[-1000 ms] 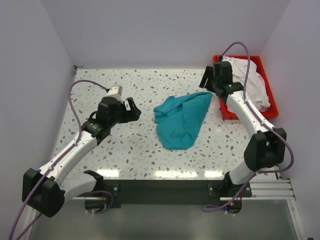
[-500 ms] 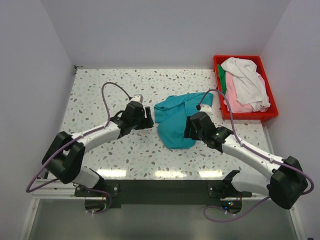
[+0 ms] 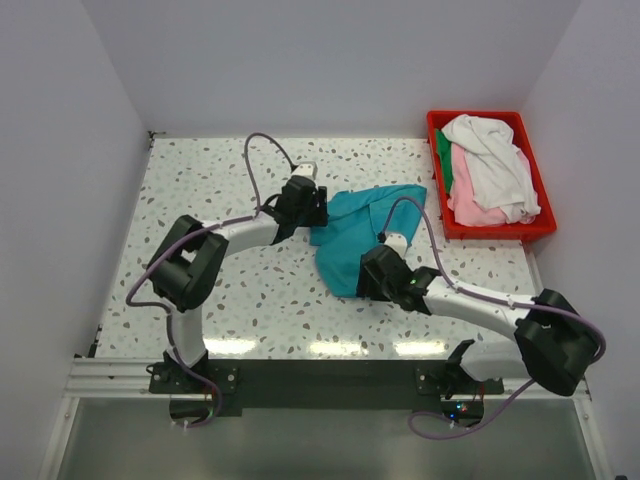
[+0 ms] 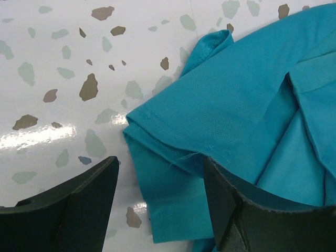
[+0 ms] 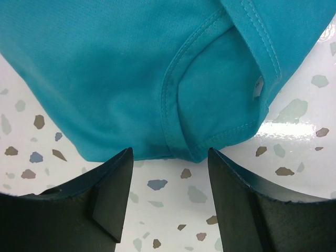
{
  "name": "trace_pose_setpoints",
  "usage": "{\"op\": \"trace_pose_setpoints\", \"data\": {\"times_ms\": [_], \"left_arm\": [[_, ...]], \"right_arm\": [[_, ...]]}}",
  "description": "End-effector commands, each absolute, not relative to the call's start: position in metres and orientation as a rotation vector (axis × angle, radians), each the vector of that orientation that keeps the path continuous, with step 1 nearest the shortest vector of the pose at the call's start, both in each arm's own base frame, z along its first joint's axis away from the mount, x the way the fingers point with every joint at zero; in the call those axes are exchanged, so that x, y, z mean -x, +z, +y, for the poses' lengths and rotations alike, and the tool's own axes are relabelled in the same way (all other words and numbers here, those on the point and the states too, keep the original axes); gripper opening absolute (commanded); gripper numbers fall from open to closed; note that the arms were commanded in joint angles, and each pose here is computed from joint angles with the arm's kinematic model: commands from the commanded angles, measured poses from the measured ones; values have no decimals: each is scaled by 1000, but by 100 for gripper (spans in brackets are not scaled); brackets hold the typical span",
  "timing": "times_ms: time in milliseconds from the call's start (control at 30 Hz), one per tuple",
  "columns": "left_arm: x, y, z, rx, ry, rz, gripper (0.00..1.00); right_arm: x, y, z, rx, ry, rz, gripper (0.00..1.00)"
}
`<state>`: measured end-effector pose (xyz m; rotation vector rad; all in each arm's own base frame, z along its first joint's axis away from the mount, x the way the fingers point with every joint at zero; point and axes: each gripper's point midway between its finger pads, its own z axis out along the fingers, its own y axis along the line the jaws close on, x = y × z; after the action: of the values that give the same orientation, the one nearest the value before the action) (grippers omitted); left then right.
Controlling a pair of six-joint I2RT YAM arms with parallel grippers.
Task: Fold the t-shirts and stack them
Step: Flatten the tshirt out
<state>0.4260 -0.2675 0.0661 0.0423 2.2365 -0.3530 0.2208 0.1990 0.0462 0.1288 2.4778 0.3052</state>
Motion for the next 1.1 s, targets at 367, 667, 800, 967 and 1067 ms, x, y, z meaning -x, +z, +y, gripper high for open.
{"op": "trace_pose_setpoints", "data": {"times_ms": [367,667,800,967,1067], "left_arm": [[-469,57,-313,-241,-411,2139,73],[-494,102,-295,-123,-322,2041,34],[-502,130,-264,0,-257,2013,18],[-494,151,-207,192,-219,1998,0],[-481,184,-189,227,-231,1927,0]], "right_arm": [[-229,21,205,-150,257,2481,21],[-233,59,182,-157,155,2415,0],[-238,103,166,-179,140,2320,0],[-245,165,141,-217,96,2189,0],[-248,208,127,-233,75,2100,0]]}}
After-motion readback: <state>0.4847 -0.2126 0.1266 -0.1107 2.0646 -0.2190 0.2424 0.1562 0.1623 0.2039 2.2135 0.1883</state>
